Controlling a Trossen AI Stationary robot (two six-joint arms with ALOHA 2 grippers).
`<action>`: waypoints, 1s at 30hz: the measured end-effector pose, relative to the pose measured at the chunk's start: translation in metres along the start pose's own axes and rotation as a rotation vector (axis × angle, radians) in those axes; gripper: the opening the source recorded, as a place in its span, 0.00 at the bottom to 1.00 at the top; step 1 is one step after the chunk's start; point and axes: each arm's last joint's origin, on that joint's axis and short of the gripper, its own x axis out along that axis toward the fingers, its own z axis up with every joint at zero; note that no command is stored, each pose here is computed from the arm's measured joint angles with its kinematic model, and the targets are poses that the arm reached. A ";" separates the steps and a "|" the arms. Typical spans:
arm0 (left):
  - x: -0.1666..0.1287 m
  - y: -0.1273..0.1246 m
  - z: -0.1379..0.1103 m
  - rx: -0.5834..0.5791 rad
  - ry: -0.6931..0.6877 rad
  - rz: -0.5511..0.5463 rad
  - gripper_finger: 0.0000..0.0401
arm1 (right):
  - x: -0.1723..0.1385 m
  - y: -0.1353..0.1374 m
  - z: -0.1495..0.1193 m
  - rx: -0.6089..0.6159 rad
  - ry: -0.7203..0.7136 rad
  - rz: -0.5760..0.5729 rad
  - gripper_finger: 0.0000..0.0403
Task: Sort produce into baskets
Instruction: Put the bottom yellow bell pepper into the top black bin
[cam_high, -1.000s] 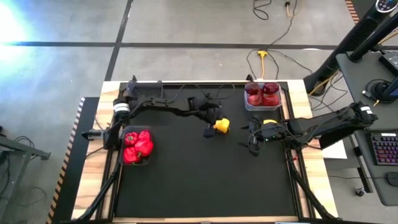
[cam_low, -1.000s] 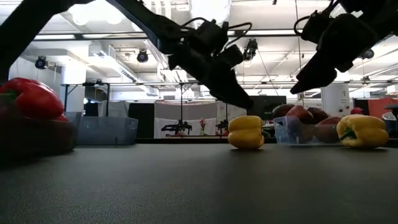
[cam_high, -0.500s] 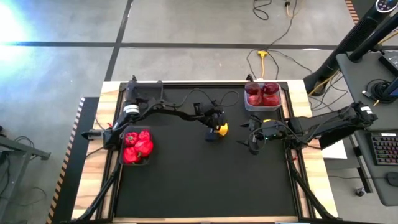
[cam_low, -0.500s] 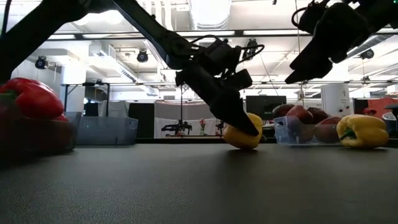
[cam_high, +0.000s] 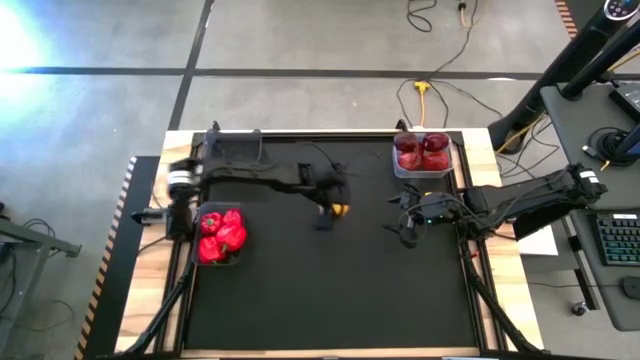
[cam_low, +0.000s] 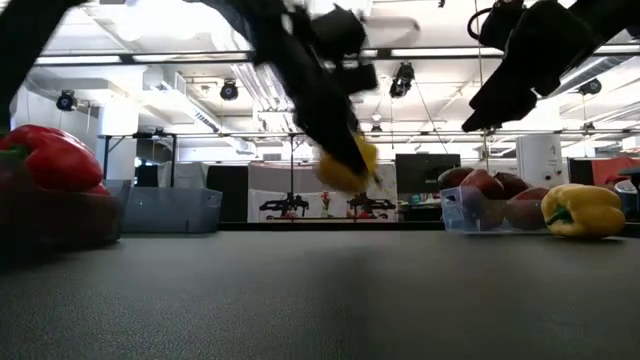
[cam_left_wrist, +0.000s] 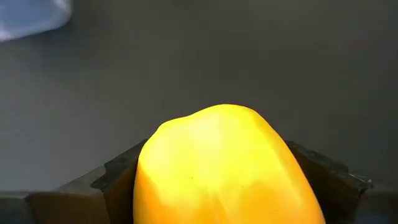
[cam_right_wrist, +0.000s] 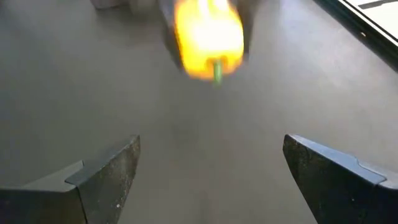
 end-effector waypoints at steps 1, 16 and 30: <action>-0.016 0.002 0.000 -0.001 0.007 0.020 0.76 | 0.001 0.000 0.000 0.001 0.001 -0.005 0.96; -0.179 0.074 -0.152 -0.645 0.146 0.884 0.80 | 0.019 0.000 -0.006 -0.056 0.053 -0.148 0.96; -0.140 0.122 -0.237 -1.071 0.309 0.807 0.84 | 0.007 0.002 0.012 -0.023 0.160 -0.179 0.96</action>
